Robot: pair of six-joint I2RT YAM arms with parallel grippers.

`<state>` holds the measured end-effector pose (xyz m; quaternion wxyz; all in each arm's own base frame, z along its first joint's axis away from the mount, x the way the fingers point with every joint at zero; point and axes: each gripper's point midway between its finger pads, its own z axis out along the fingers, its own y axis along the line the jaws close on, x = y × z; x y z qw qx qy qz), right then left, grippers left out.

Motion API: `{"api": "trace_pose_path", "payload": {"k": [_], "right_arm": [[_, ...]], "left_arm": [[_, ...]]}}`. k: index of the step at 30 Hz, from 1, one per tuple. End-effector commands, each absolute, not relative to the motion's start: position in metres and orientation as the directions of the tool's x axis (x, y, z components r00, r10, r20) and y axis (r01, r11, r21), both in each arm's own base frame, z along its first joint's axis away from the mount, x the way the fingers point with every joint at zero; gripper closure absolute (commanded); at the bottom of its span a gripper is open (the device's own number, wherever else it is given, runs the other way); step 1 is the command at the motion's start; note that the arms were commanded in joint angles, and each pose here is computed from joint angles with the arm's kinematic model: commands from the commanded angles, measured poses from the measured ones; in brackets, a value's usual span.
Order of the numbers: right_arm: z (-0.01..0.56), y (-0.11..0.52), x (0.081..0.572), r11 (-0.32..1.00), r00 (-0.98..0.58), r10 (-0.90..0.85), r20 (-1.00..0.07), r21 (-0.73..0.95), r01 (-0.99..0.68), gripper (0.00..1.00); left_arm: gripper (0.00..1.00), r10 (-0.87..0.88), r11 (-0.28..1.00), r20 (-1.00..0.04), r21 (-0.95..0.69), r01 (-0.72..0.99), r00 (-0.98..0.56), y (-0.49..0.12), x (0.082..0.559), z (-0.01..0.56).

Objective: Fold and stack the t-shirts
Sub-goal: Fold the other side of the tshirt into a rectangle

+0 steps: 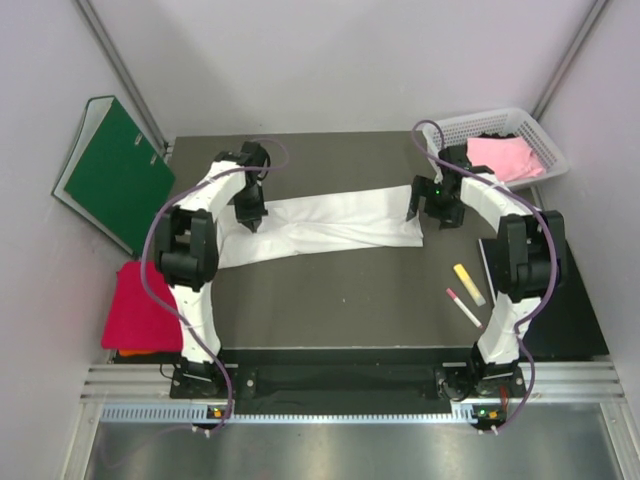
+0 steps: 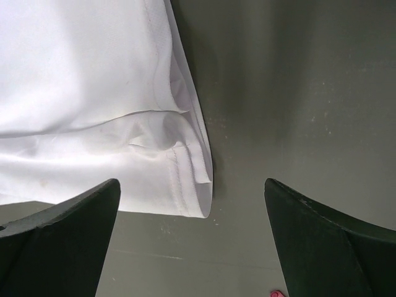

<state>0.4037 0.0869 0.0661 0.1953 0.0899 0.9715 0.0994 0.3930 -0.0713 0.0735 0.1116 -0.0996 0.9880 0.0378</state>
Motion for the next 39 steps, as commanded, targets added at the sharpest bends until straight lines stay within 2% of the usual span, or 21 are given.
{"api": "trace_pose_path", "payload": {"k": [1,14,23,27,31,37,39], "right_arm": [[0.105,0.079,0.421,0.964,-0.85,0.228,-0.474,0.233,0.128,0.0],[0.11,0.071,0.418,0.963,-0.844,0.24,-0.479,0.226,0.146,0.01],[0.111,0.071,0.413,0.963,-0.844,0.24,-0.48,0.228,0.144,0.0],[0.112,0.07,0.411,0.962,-0.842,0.243,-0.482,0.229,0.146,0.0],[0.111,0.07,0.412,0.963,-0.839,0.242,-0.487,0.227,0.146,0.0],[0.093,0.07,0.417,0.963,-0.848,0.246,-0.469,0.219,0.157,0.0],[0.082,0.071,0.422,0.961,-0.848,0.254,-0.464,0.223,0.166,0.0]], "left_arm": [[1.0,-0.191,0.978,-0.272,0.025,-0.205,-0.943,-0.075,0.411,0.081],[1.0,-0.187,0.971,-0.281,0.092,-0.22,-0.941,-0.062,0.45,0.044],[1.0,-0.283,0.922,-0.402,0.136,-0.362,-0.871,0.002,0.483,0.075],[1.0,-0.305,0.911,-0.409,0.137,-0.388,-0.86,0.022,0.483,0.083],[1.0,-0.302,0.933,-0.431,0.048,-0.356,-0.85,0.006,0.479,0.106],[1.0,-0.319,0.94,-0.421,-0.03,-0.339,-0.849,-0.02,0.446,0.12],[1.0,-0.33,0.941,-0.381,-0.056,-0.335,-0.864,-0.027,0.429,0.114]]}}
